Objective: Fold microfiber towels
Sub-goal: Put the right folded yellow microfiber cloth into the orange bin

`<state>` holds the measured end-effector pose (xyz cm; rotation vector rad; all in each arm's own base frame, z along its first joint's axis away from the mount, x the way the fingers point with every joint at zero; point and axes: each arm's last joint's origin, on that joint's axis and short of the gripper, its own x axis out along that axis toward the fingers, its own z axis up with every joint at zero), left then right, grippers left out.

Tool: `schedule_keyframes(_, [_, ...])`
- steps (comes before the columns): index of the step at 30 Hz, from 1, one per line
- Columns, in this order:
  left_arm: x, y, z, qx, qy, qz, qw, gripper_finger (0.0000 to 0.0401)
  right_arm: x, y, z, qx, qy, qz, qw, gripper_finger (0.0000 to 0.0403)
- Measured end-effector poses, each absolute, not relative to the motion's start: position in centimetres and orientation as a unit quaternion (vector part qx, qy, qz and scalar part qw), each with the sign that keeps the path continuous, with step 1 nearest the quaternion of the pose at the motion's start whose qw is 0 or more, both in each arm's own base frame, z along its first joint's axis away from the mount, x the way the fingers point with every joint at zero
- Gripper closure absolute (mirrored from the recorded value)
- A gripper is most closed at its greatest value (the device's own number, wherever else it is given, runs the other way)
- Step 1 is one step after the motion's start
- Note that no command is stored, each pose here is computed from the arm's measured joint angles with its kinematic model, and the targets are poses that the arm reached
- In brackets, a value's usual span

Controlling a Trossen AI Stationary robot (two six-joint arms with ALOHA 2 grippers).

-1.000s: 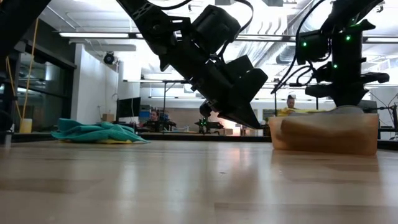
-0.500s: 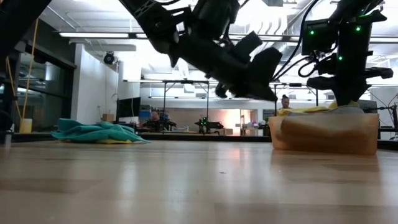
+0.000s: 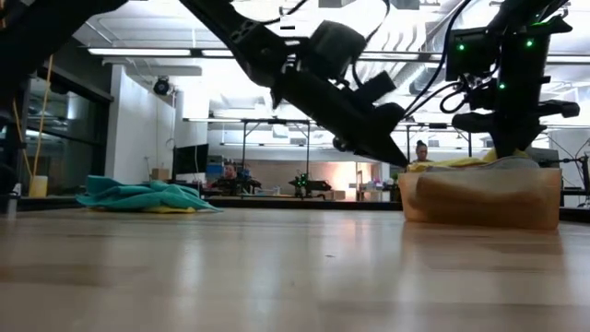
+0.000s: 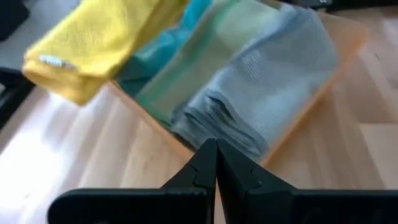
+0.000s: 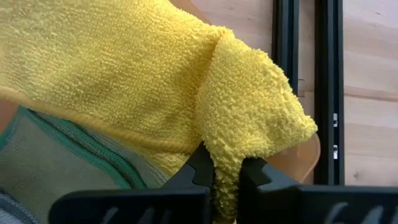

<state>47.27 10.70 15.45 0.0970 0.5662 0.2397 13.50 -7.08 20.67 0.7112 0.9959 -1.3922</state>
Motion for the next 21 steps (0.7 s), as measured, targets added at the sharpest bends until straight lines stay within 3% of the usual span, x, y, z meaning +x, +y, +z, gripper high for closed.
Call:
schedule_keyframes(9, [50.0,10.8,13.6,0.06,0.285,0.119,0.949,0.0401,13.6,-7.1,20.7,0.308,0.426,-0.6,0.603,0.0394])
schedule_keyframes(21, [50.0,9.4,14.4,0.039,0.347,0.177,0.92,0.0401,13.0,-6.8,20.6,0.299,0.456,-0.601,0.584,0.0394])
